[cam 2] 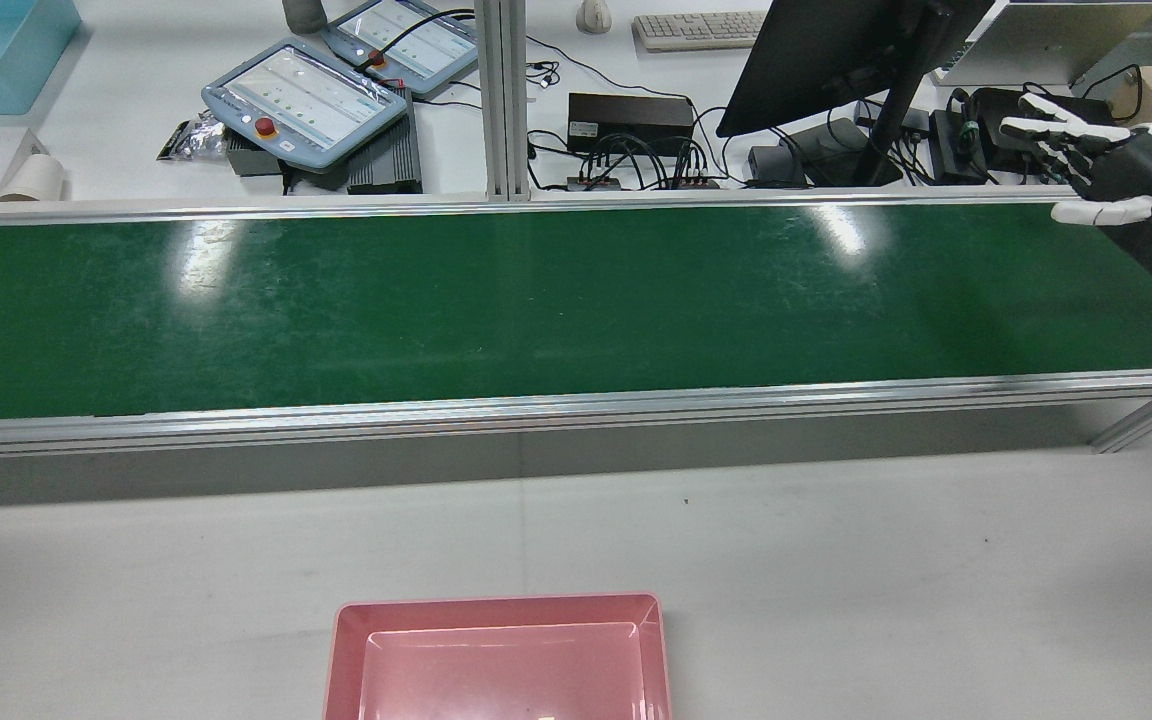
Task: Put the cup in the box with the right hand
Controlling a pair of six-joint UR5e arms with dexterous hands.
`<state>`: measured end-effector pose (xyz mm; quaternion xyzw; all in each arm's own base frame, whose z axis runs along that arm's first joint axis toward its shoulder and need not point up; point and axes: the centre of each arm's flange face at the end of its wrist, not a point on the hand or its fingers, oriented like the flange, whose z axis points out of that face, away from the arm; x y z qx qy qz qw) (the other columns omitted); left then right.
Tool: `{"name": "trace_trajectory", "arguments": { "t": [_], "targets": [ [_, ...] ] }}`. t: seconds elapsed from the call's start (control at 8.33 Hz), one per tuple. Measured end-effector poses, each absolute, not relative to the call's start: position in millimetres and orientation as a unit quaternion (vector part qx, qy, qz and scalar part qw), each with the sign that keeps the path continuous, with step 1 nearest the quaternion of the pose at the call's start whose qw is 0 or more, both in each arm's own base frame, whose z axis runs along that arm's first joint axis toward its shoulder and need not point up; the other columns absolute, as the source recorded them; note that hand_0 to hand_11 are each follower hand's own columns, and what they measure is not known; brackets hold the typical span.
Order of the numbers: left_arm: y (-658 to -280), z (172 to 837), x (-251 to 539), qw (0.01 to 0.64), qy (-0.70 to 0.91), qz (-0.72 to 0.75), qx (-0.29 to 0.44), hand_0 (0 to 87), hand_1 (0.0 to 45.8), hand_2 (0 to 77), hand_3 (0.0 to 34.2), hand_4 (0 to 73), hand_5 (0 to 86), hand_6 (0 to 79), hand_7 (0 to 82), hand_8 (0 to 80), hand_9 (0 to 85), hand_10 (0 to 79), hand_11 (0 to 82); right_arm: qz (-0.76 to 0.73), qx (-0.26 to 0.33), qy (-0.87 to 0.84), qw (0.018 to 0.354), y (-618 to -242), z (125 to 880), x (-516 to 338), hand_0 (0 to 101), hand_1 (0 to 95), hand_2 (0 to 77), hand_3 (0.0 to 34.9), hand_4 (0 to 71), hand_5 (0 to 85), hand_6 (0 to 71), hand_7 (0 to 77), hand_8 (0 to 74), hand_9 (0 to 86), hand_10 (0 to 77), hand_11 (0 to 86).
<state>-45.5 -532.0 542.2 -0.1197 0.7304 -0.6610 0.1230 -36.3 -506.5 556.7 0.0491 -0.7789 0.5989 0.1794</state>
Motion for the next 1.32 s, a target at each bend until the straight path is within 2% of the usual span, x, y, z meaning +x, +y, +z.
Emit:
{"name": "trace_trajectory", "arguments": {
  "t": [0.12, 0.24, 0.36, 0.48, 0.6, 0.72, 0.84, 0.96, 1.08, 1.2, 1.32],
  "targets": [
    [-531.9, 542.4, -45.5, 0.123, 0.73, -0.661, -0.12, 0.0, 0.5, 0.5, 0.0, 1.1, 0.5, 0.0, 0.5, 0.0, 0.0, 0.0, 0.0, 0.601, 0.049, -0.777, 0.181, -504.0, 560.0, -35.2, 46, 7.1, 6.5, 0.5, 11.5, 3.8, 2.7, 9.8, 1.6, 5.4, 2.7, 4.9],
    [-531.9, 542.3, -45.5, 0.123, 0.73, -0.661, -0.12, 0.0, 0.5, 0.5, 0.0, 1.1, 0.5, 0.0, 0.5, 0.0, 0.0, 0.0, 0.0, 0.6, 0.049, -0.778, 0.181, -503.3, 560.6, -35.4, 46, 7.1, 6.5, 0.5, 11.5, 3.8, 2.7, 9.8, 1.6, 5.4, 2.7, 4.9],
    [-531.9, 542.4, -45.5, 0.123, 0.73, -0.661, -0.12, 0.0, 0.5, 0.5, 0.0, 1.1, 0.5, 0.5, 0.5, 0.0, 0.0, 0.0, 0.0, 0.597, 0.049, -0.78, 0.181, -503.0, 560.8, -35.9, 46, 13.6, 9.3, 3.6, 8.7, 3.3, 1.1, 8.2, 1.6, 5.4, 2.7, 4.9],
    [-532.0, 542.2, -45.5, 0.123, 0.73, -0.661, -0.12, 0.0, 0.5, 0.5, 0.0, 1.1, 0.5, 0.5, 0.5, 0.0, 0.0, 0.0, 0.0, 0.596, 0.05, -0.781, 0.182, -502.6, 561.6, -36.1, 46, 7.1, 10.4, 5.8, 10.4, 3.8, 1.1, 9.8, 1.6, 5.4, 2.2, 4.4],
    [-532.1, 542.1, -45.5, 0.123, 0.73, -0.661, -0.12, 0.0, 0.5, 0.5, 0.0, 1.1, 0.5, 0.0, 0.5, 0.0, 0.0, 0.0, 0.0, 0.595, 0.051, -0.781, 0.184, -502.4, 561.8, -36.5, 46, 7.1, 10.4, 5.8, 10.4, 3.8, 1.1, 9.8, 1.6, 5.4, 2.2, 4.4],
    [-532.2, 541.9, -45.5, 0.123, 0.731, -0.661, -0.12, 0.1, 0.5, 0.5, 0.0, 1.1, 0.5, 0.0, 0.5, 0.0, 0.0, 0.0, 0.0, 0.594, 0.051, -0.781, 0.185, -502.6, 561.4, -37.8, 47, 9.3, 3.3, 6.8, 10.4, 3.8, 1.1, 9.8, 1.6, 5.4, 2.2, 4.4],
    [-532.2, 541.9, -45.5, 0.123, 0.731, -0.661, -0.12, 0.1, 0.5, 0.5, 0.0, 1.1, 0.5, 0.5, 0.5, 0.0, 0.0, 0.0, 0.0, 0.593, 0.052, -0.782, 0.186, -503.2, 560.7, -38.3, 48, 8.7, 1.1, 6.9, 7.6, 3.8, 2.2, 9.8, 1.6, 5.4, 2.2, 4.4],
    [-532.2, 541.9, -45.5, 0.123, 0.731, -0.661, -0.12, 0.0, 0.5, 0.5, 0.0, 1.1, 0.5, 0.5, 0.5, 0.0, 0.0, 0.0, 0.0, 0.593, 0.053, -0.782, 0.185, -503.5, 560.5, -37.2, 48, 14.2, 1.1, 6.9, 7.6, 3.8, 2.2, 9.8, 1.6, 5.4, 2.2, 4.4],
    [-532.1, 542.1, -45.5, 0.123, 0.73, -0.661, -0.12, 0.0, 0.5, 0.5, 0.0, 1.1, 0.5, 0.5, 0.5, 0.0, 0.0, 0.0, 0.0, 0.592, 0.056, -0.782, 0.186, -503.8, 560.0, -36.2, 48, 12.0, 9.3, 6.8, 7.6, 4.4, 2.2, 9.8, 1.6, 5.4, 2.2, 4.4],
    [-532.1, 542.1, -45.5, 0.123, 0.73, -0.661, -0.12, 0.0, 0.5, 0.5, 0.0, 1.1, 0.5, 0.5, 0.5, 0.0, 0.0, 0.0, 0.0, 0.589, 0.062, -0.783, 0.189, -504.8, 557.7, -36.4, 48, 8.2, 3.8, 7.2, 7.6, 4.4, 0.5, 7.1, 1.6, 4.9, 2.2, 4.4],
    [-532.1, 542.0, -45.5, 0.123, 0.731, -0.661, -0.12, 0.0, 0.5, 0.5, 0.0, 1.1, 0.5, 0.5, 0.5, 0.0, 0.0, 0.0, 0.0, 0.585, 0.071, -0.784, 0.196, -505.5, 555.5, -36.7, 49, 13.6, 1.1, 9.6, 5.4, 4.4, 1.1, 8.2, 0.5, 4.4, 2.2, 3.8]
  ]
}}
